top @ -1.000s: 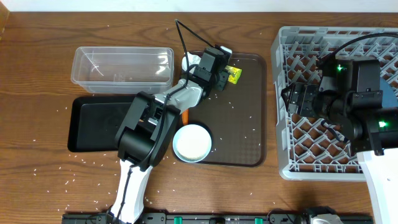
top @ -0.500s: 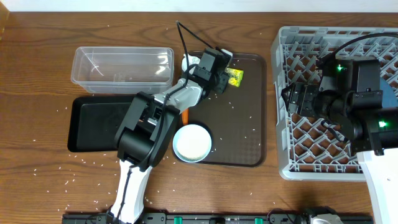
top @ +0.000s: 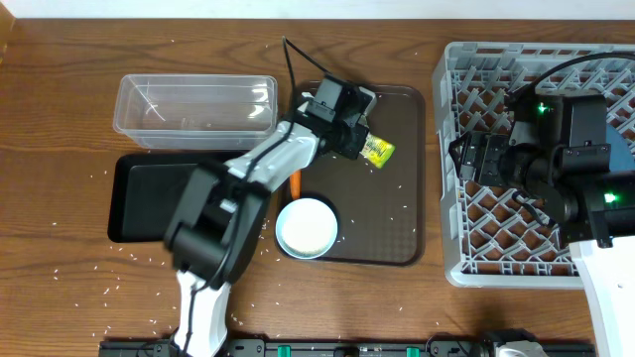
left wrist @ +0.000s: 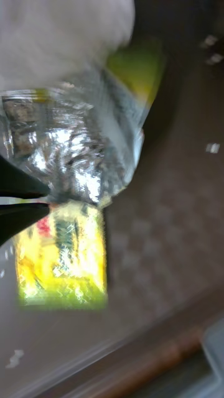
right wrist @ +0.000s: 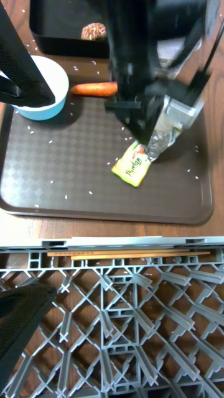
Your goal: Sort waste into correct bins and load items into the dishwasher rack
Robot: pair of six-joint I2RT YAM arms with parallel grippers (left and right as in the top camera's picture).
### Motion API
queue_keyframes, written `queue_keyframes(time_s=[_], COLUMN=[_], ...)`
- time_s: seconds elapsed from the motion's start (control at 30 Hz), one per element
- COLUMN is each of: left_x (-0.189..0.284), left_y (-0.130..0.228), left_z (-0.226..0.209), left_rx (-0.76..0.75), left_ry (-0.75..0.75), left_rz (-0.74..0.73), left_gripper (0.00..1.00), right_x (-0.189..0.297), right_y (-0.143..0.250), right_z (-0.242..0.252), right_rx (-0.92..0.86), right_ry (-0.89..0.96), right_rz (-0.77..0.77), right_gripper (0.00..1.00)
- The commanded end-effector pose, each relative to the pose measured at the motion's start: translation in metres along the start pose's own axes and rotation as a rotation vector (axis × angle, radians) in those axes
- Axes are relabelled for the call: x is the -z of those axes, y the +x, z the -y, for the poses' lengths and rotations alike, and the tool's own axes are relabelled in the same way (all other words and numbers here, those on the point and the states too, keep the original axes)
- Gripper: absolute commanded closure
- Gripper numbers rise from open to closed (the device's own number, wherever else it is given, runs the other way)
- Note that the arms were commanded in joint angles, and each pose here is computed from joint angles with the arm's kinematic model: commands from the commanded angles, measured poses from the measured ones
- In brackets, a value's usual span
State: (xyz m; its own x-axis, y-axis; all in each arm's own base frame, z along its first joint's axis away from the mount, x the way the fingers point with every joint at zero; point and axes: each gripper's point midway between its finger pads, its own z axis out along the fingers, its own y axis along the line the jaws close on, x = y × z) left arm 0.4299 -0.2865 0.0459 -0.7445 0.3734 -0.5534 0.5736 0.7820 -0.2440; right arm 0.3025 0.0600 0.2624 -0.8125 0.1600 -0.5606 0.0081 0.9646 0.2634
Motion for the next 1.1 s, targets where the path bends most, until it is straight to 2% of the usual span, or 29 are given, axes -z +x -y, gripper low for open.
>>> queue_keyframes(time_s=[0.0, 0.2, 0.33, 0.37, 0.4, 0.47, 0.53, 0.57, 0.67, 0.93, 1.0, 1.07], left_x=[0.055, 0.112, 0.117, 0.113, 0.105, 0.087, 0.068, 0.057, 0.031, -0.022, -0.025, -0.025], left_y=[-0.033, -0.044, -0.048, -0.048, -0.049, -0.053, -0.058, -0.06, -0.064, -0.038, -0.036, -0.037], left_z=[0.016, 0.001, -0.008, -0.008, -0.008, -0.006, -0.007, -0.01, -0.023, -0.039, -0.036, -0.032], left_rx=[-0.014, 0.012, 0.017, 0.016, 0.011, -0.006, -0.022, -0.028, -0.036, -0.025, -0.025, -0.028], left_ry=[0.024, -0.069, -0.086, -0.084, -0.082, -0.072, -0.072, -0.087, -0.134, -0.134, -0.115, -0.095], left_rz=[0.096, 0.139, 0.159, 0.161, 0.164, 0.18, 0.202, 0.216, 0.25, 0.202, 0.195, 0.199], left_gripper=[0.94, 0.94, 0.93, 0.72, 0.59, 0.5, 0.32, 0.3, 0.11, 0.09, 0.14, 0.24], right_x=[0.0, 0.0, 0.0, 0.0, 0.0, 0.0, 0.0, 0.0, 0.0, 0.0, 0.0, 0.0], right_y=[-0.002, -0.002, -0.003, -0.003, -0.003, -0.003, -0.003, -0.002, 0.0, -0.002, -0.002, -0.002], right_z=[0.002, 0.002, 0.002, 0.002, 0.002, 0.002, 0.002, 0.002, 0.003, 0.002, 0.002, 0.002], right_rx=[0.002, 0.002, 0.002, 0.002, 0.002, 0.002, 0.002, 0.001, 0.001, 0.002, 0.002, 0.002], right_ry=[0.009, 0.008, 0.008, 0.007, 0.008, 0.008, 0.008, 0.009, 0.01, 0.008, 0.008, 0.009], right_rz=[0.003, 0.005, 0.005, 0.006, 0.006, 0.008, 0.006, 0.002, -0.003, 0.003, 0.002, 0.002], right_gripper=[0.16, 0.16, 0.16, 0.16, 0.16, 0.16, 0.16, 0.15, 0.16, 0.16, 0.15, 0.16])
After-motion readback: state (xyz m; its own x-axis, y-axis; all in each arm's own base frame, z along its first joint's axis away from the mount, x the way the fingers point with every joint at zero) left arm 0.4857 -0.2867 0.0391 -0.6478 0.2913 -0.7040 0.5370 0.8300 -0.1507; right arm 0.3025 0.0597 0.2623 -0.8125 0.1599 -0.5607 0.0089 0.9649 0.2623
